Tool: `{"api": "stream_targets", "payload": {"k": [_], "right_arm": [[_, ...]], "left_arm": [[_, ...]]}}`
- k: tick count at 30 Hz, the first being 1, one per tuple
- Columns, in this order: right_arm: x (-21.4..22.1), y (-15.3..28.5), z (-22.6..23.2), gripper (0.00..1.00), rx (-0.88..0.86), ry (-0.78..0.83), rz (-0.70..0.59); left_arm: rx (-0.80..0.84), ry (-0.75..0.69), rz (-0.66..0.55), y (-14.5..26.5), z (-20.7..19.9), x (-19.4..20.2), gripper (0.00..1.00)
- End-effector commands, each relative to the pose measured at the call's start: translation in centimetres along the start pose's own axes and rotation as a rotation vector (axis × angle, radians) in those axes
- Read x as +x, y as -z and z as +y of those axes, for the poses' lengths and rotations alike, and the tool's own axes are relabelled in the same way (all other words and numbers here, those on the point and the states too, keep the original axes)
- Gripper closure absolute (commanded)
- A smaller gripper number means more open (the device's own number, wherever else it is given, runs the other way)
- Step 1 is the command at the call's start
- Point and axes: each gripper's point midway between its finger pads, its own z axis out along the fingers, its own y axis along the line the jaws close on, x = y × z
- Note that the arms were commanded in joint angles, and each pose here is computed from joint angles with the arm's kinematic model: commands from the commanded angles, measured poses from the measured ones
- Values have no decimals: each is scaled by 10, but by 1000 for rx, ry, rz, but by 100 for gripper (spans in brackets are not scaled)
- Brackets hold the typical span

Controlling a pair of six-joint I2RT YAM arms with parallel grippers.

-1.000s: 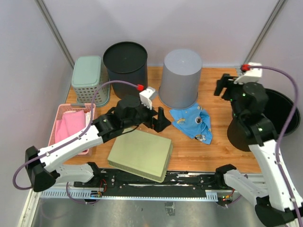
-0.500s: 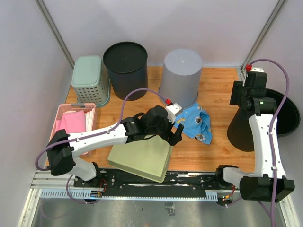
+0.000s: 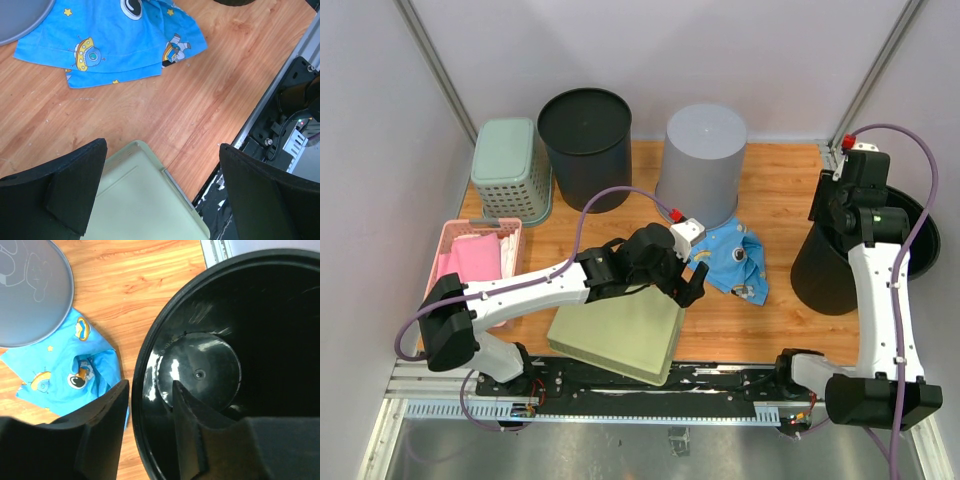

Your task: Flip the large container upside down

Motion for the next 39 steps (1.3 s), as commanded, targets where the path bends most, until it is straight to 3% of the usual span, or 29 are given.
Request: {"api": "stream_targets", "payload": {"k": [1, 3, 5, 7, 12, 16, 23, 28, 31, 39], "right_arm": [[-4, -7, 0, 53, -2, -36, -11], [2, -15, -4, 59, 14, -49, 16], [1, -17, -7, 84, 14, -79, 18], [-11, -12, 1, 99, -32, -103, -28], [-61, 13, 23, 99, -177, -208, -238], [-107, 35, 32, 99, -275, -324, -545], [-113, 30, 10, 100, -246, -594, -906], [-73, -5, 8, 100, -199, -665, -815], [-30, -17, 0, 100, -152, -806, -751], [58, -21, -22, 96, 9, -1048, -580]], "left_arm": [[0, -10, -78, 6, -4, -23, 1], [-13, -12, -74, 7, -1, -21, 1], [-39, -20, -70, 10, 4, -20, 1], [-63, -28, -73, 13, 9, -19, 1], [-96, -45, -99, 20, 16, -26, 1], [-103, -50, -107, 20, 16, -29, 1], [-117, -54, -104, 23, 18, -30, 1], [-109, -50, -102, 22, 17, -30, 1], [-104, -49, -94, 19, 16, -28, 1], [-63, -45, -91, 6, 7, -33, 1]]}}
